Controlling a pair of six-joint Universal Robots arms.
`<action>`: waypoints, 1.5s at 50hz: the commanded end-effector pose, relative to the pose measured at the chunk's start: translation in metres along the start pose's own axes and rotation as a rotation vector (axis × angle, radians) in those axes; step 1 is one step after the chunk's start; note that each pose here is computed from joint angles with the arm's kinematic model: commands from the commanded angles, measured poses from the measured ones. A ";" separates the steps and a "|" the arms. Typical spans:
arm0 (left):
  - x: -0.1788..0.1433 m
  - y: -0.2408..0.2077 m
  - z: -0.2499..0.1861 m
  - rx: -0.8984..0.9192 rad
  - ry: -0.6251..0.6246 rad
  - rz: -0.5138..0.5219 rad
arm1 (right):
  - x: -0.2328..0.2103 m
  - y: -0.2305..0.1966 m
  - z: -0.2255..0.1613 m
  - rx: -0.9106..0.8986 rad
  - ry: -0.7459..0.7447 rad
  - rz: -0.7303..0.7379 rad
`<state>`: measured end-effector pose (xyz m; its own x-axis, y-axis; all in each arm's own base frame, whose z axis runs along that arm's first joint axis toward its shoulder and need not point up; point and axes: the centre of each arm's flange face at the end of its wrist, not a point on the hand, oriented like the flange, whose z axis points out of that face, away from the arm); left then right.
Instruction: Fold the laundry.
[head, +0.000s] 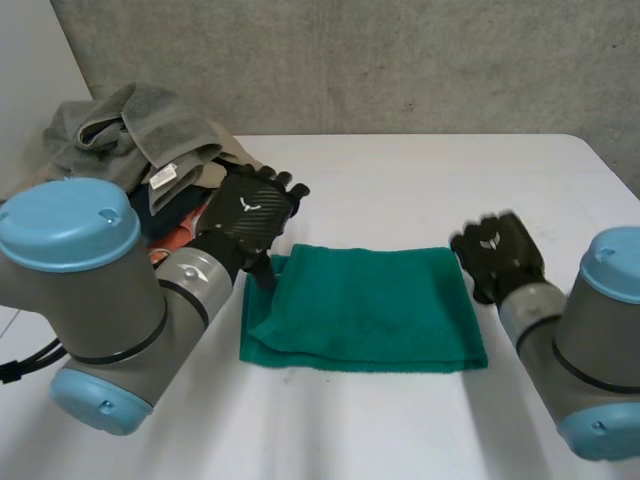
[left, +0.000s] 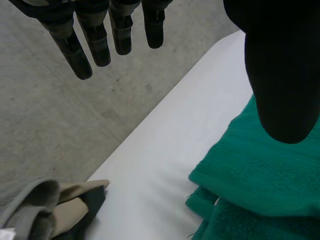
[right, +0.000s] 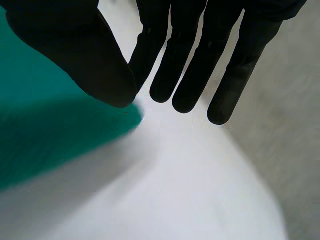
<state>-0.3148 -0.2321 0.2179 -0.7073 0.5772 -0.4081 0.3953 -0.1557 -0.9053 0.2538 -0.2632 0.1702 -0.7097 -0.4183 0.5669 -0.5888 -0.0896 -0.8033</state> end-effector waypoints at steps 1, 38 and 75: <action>-0.038 -0.001 -0.011 -0.020 -0.126 -0.009 | -0.073 -0.086 -0.030 0.309 -0.196 -0.045; -0.036 0.006 -0.024 -0.033 -0.119 -0.110 | -0.018 0.055 -0.021 -0.197 -0.180 0.283; -0.059 0.014 -0.033 -0.059 -0.192 -0.123 | -0.176 -0.077 -0.057 0.349 -0.521 -0.107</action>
<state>-0.2501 -0.2389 0.2310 -0.8438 0.4343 -0.3153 0.3317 -0.0400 -0.9425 0.4044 -0.1284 0.1362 -0.2597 -0.7376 0.6233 -0.4638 -0.4709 -0.7504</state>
